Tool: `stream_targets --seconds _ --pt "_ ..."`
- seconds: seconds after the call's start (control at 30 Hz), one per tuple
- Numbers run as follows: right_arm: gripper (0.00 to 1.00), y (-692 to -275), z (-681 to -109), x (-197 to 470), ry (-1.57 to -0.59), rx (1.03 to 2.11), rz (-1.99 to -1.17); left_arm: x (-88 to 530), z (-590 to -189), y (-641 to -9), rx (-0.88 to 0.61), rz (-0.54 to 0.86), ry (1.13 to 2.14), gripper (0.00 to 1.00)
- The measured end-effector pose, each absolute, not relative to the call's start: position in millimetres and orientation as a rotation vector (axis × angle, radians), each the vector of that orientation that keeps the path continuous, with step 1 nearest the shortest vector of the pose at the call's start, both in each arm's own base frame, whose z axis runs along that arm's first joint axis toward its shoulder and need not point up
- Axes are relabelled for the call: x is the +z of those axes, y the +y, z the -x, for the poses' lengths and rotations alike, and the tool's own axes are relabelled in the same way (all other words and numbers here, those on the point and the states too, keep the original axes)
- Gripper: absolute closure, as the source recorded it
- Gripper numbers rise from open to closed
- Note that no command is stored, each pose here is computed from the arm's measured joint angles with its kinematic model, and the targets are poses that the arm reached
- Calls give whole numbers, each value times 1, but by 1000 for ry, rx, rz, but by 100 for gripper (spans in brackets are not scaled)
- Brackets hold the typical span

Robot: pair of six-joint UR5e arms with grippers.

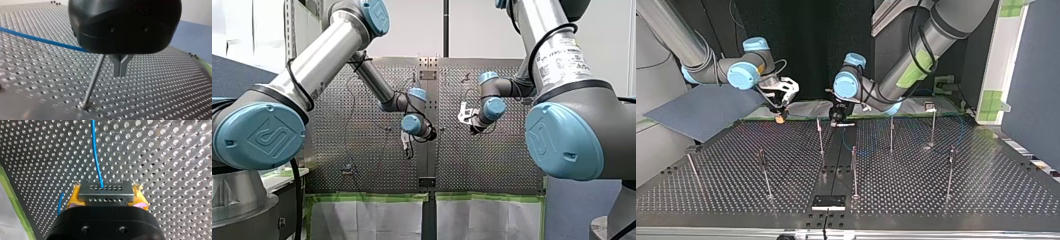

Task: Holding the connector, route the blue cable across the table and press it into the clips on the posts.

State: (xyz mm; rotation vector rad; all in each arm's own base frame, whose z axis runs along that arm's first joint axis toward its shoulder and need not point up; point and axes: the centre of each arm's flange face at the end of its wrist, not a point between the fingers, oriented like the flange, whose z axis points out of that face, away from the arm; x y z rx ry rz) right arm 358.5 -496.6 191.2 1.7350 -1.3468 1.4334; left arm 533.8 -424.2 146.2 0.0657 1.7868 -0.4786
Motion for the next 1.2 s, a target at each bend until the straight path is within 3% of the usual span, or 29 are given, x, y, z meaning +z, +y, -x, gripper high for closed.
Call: stream_targets --seconds 0.37,0.87,1.2 --pt "100 -507 -354 193 -1344 1449 -1733 152 -527 -426 -448 -93 1817 100" --pt "100 -511 -354 196 -1335 1469 -1738 159 -488 -443 -418 -146 1863 100" --pt "100 -514 -351 196 -1345 1473 -1724 162 -493 -447 -448 -101 1796 100"
